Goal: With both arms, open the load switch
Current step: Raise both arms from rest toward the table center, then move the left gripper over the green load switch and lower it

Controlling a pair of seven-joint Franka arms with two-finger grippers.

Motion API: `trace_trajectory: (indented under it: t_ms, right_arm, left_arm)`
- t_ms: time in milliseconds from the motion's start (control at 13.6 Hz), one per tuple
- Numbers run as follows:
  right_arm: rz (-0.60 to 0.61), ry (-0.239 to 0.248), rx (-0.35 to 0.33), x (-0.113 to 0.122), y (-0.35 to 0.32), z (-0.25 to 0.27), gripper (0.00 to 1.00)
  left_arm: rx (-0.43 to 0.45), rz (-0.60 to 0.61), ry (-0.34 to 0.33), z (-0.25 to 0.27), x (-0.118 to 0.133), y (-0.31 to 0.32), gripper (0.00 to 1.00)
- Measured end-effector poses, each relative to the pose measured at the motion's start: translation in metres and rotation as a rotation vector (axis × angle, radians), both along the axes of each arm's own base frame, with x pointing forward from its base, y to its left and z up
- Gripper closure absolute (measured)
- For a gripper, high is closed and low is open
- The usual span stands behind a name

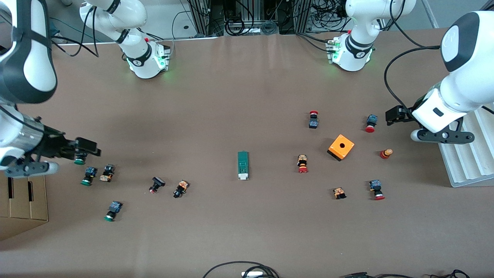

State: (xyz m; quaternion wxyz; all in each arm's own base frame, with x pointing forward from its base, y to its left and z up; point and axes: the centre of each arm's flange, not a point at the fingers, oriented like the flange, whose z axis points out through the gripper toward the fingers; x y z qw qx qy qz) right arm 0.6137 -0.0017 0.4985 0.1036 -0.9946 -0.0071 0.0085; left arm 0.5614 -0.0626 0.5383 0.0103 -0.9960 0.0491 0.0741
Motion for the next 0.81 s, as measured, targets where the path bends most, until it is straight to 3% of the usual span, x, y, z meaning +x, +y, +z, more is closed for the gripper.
trace_trajectory:
  t_ms: [220,367,513,807]
  right_arm:
    - [0.039,-0.012,-0.012,0.010,0.022,-0.018,0.00]
    - [0.116,-0.029,-0.115,0.011,0.043,-0.019,0.00]
    - [0.171,-0.041,-0.166,0.010,0.067,-0.019,0.00]
    - [0.198,-0.039,-0.171,0.010,0.082,-0.023,0.00]
  left_arm:
    - [-0.001,-0.005,0.013,-0.011,0.005,-0.007,0.01]
    - [0.002,0.024,-0.018,-0.013,0.008,-0.033,0.01]
    - [0.005,0.066,-0.060,-0.014,0.006,-0.076,0.02]
    - [-0.005,0.157,-0.123,-0.025,-0.006,-0.164,0.05]
